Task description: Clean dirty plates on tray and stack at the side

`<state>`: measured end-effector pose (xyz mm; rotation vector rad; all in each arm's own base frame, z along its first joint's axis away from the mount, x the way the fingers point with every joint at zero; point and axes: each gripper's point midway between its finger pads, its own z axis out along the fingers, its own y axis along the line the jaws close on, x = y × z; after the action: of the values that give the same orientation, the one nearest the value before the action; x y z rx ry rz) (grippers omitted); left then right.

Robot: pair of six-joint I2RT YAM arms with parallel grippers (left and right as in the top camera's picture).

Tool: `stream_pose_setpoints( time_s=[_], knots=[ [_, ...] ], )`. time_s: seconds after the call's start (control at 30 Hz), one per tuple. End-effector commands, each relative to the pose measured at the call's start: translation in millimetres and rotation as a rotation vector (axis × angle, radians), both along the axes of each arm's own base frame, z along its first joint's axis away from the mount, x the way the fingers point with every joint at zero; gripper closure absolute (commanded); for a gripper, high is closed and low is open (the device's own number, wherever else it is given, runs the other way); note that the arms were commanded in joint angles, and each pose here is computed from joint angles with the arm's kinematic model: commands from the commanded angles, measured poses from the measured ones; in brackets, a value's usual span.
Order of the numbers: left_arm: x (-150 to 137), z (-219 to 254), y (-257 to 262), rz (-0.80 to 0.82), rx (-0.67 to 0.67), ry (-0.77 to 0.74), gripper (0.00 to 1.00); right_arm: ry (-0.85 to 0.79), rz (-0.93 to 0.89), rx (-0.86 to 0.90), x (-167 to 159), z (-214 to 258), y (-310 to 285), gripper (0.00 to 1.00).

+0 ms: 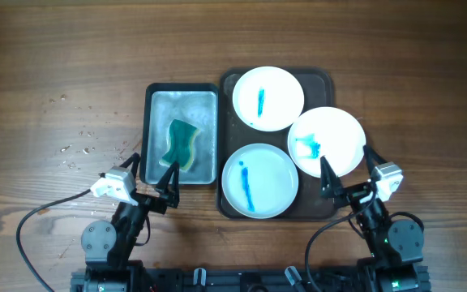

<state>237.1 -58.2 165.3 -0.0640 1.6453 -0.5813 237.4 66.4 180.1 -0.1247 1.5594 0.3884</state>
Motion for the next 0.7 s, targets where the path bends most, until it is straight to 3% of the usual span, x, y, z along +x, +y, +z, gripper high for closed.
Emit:
stream_pose_setpoints(
  time_s=[0.0, 0.2, 0.33, 0.47, 0.67],
  knots=[
    [-4.5, 7.0, -11.9, -0.068, -0.095, 0.004, 0.00, -0.045, 0.153, -0.012, -13.5, 19.0, 23.8, 0.00],
    [-9.5, 43.6, -14.0, -0.085, -0.114, -0.050, 0.00, -0.070, 0.184, -0.031, -20.9, 74.1, 28.1, 0.00],
    [-7.6, 65.4, -14.0, -0.081, -0.114, 0.016, 0.00, 0.002, 0.203, -0.068, -12.3, 113.9, 32.2, 0.00],
    [6.3, 77.1, -14.3, -0.071, -0.117, 0.201, 0.00, 0.203, 0.220, -0.077, 11.7, 135.3, 37.7, 0.00],
    [36.2, 81.7, -15.0, -0.052, -0.104, 0.611, 0.00, 0.582, 0.255, -0.083, 51.7, 142.9, 48.5, 0.00]
  ],
)
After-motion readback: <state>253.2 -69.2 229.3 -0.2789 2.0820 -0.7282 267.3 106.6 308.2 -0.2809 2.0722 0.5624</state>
